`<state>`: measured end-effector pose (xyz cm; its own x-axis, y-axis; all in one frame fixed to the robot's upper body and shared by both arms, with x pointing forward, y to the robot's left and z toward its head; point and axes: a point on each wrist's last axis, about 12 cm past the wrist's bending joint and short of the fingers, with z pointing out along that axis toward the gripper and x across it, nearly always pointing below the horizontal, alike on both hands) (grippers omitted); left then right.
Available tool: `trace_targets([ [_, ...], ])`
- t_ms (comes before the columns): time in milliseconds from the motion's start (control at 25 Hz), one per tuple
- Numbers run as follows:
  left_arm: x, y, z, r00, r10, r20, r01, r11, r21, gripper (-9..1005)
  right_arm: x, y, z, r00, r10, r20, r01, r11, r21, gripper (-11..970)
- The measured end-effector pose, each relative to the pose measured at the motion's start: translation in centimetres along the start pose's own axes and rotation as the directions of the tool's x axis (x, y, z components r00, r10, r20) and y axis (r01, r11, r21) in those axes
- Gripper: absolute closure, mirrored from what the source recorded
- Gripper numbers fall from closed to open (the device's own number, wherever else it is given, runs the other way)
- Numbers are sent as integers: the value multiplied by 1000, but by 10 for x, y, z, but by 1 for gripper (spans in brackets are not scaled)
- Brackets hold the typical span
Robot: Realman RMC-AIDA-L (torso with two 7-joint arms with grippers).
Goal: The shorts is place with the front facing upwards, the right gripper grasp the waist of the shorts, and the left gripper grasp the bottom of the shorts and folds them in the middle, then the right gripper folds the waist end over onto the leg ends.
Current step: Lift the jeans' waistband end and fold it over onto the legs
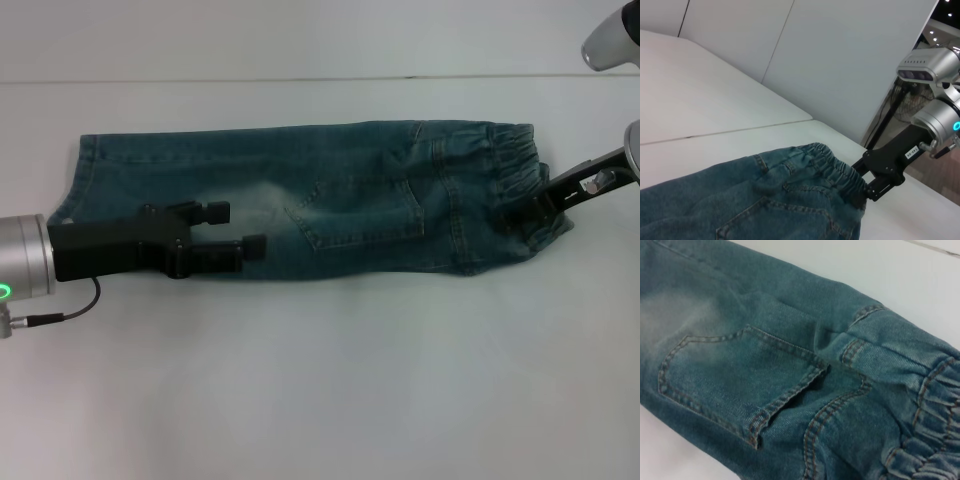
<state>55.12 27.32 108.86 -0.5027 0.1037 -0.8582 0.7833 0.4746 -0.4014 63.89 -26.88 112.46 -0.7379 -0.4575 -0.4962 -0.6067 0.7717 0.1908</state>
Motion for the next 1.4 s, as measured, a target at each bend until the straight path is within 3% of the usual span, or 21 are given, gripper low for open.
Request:
trace_targets([
  [160,-1,1,-1,1000,-2,9,2,1000,-5,130,-1,1,-1,1000,-1,5,1,1000,-7,252],
  [720,-8,3,6,999,3,50,-2,1000,-28,164,-4,0,-5,1000,-8,20,8,1000,-10,862],
  [1000,-12,7,7,991,-2,131,13,997,-79,180,-13,1,-16,996,-20,82,22,999,-27,865],
  [1240,-11,15,17,962,49,268,18,970,-244,195,-22,2,-31,981,-21,192,30,998,-46,865],
  [1400,-6,24,34,934,128,334,3,930,-367,393,-32,8,-37,975,-47,219,64,995,-75,864],
])
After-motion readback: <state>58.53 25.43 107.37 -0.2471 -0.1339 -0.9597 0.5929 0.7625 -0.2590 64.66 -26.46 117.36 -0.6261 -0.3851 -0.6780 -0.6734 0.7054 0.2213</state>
